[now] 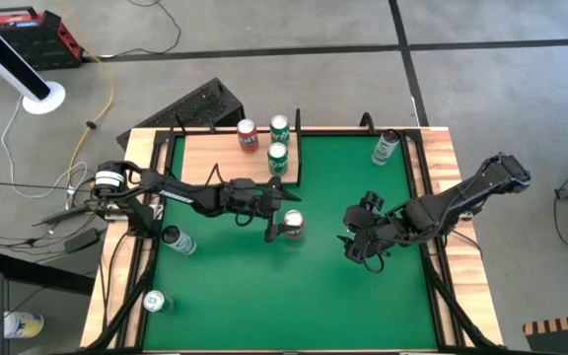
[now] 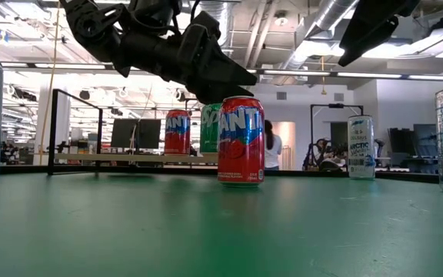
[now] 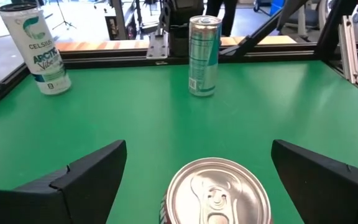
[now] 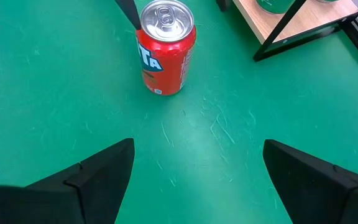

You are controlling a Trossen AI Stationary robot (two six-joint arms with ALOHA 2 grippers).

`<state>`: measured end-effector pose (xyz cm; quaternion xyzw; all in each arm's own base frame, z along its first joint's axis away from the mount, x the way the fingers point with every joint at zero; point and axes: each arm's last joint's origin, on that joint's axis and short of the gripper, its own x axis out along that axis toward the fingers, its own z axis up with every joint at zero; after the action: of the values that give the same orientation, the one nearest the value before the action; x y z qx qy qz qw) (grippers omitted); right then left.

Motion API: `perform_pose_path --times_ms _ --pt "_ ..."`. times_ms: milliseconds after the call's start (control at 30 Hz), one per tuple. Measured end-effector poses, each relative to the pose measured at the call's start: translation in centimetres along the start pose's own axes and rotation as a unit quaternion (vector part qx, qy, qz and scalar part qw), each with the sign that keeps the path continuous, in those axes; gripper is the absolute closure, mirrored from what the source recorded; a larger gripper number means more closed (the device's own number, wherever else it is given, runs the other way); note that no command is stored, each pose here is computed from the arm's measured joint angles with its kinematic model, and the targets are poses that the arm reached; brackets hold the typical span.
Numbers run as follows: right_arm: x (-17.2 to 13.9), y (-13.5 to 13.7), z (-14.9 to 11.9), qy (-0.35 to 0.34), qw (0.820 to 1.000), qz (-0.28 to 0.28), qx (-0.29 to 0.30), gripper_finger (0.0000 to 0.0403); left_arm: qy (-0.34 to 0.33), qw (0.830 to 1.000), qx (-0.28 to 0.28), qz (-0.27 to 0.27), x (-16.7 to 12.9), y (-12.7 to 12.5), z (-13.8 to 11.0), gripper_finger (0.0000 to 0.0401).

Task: Place canned beverage on shelf
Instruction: Put the orange soda can aligned with the other orange soda can on the shelf

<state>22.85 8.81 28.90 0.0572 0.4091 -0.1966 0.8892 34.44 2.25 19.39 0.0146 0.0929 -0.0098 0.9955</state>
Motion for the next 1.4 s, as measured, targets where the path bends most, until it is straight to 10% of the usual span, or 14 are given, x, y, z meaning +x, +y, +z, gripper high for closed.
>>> perform_pose_path --times_ms 900,1400 --pt "0.0 0.1 0.0 0.001 1.0 0.002 0.009 0.0024 -0.013 1.0 -0.022 -0.008 1.3 -1.2 -4.1 0.0022" --pt "0.0 0.0 0.0 0.0 1.0 0.001 0.008 0.0024 -0.005 1.0 -0.022 -0.011 0.8 -1.3 -3.2 0.0123"
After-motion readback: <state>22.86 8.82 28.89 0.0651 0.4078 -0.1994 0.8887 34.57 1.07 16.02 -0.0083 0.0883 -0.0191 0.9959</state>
